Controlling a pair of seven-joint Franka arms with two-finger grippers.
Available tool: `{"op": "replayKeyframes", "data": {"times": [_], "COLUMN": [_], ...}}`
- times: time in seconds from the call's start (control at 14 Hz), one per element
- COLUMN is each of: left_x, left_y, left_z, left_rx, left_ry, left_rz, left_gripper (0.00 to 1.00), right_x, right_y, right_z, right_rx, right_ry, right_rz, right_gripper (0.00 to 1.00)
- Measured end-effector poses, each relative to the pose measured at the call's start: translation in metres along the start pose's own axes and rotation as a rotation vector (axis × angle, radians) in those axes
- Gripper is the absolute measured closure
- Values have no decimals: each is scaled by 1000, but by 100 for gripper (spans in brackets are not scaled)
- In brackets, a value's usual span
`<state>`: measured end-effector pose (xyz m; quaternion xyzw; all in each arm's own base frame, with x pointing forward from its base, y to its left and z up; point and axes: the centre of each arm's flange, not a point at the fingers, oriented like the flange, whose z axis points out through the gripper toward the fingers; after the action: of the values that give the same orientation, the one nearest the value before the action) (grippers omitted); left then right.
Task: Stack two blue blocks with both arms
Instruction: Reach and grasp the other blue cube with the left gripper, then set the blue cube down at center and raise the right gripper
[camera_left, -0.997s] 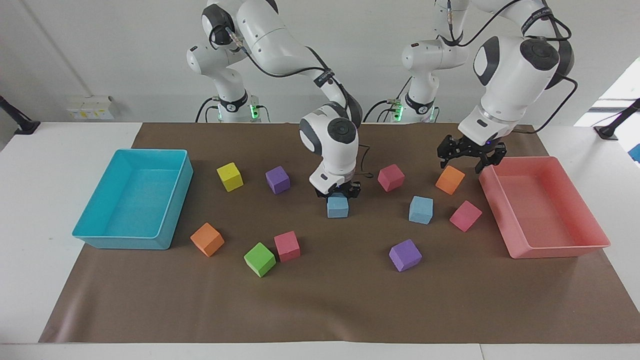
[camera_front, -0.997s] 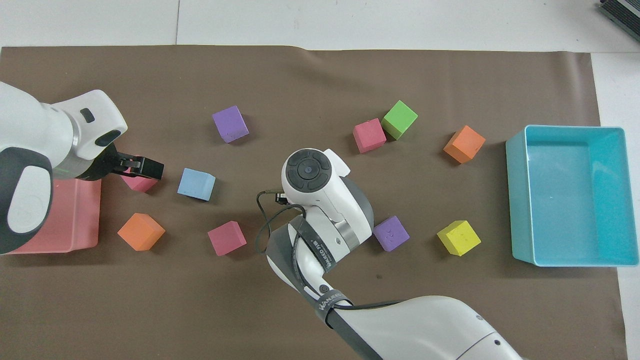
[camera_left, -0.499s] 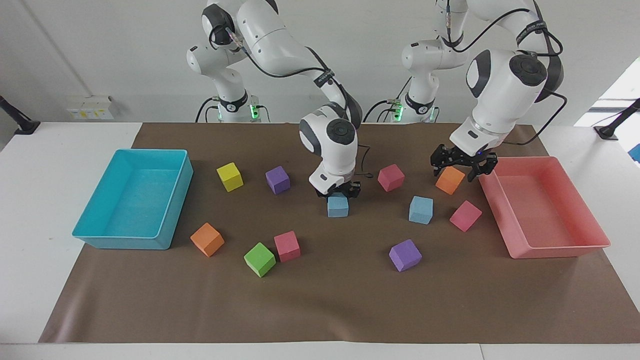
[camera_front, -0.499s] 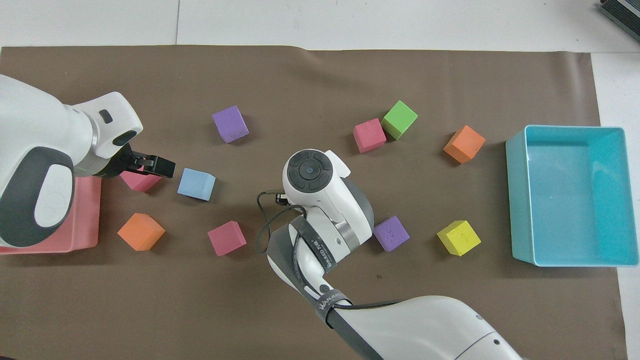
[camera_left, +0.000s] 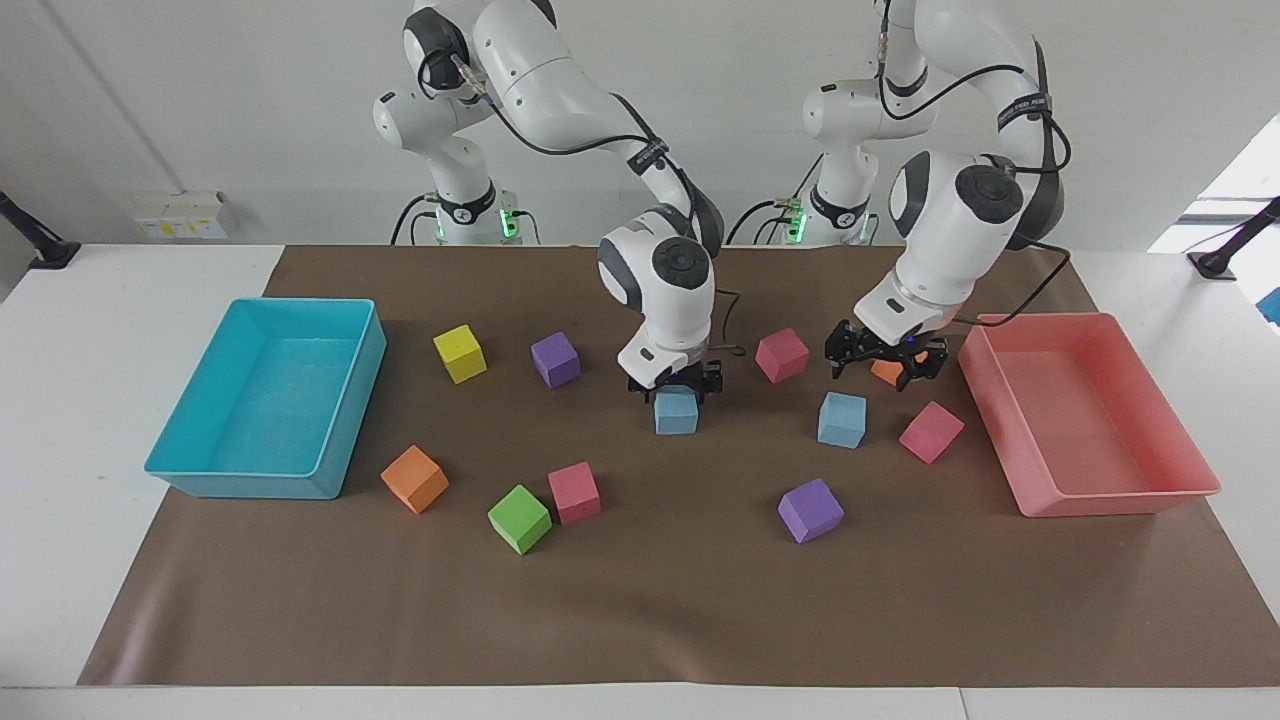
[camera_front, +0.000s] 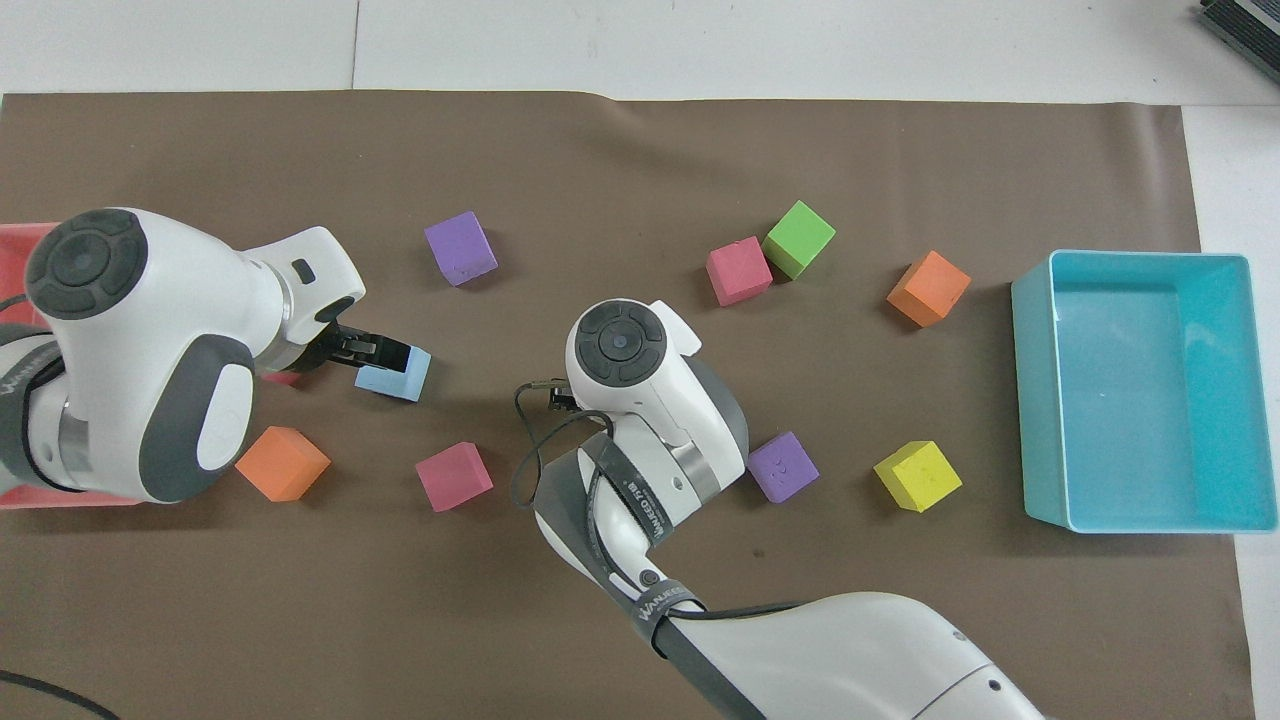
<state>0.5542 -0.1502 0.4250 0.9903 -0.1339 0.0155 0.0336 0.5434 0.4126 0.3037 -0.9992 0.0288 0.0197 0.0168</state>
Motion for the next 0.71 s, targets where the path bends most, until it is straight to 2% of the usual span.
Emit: {"op": "replayKeyframes", "data": {"times": [0.36, 0.71], "left_x": [-9, -9], "left_y": [6, 3], "left_z": [34, 59], "left_rx": [2, -4], "left_ry": [43, 53], "left_rz": [11, 6], "left_gripper": [0, 0], "right_x": [-1, 6], "right_y": [7, 77], "right_z": [-81, -164], "right_rx": [72, 120], "right_ry": [86, 155], "right_rz": [8, 50], "right_gripper": [0, 0]}}
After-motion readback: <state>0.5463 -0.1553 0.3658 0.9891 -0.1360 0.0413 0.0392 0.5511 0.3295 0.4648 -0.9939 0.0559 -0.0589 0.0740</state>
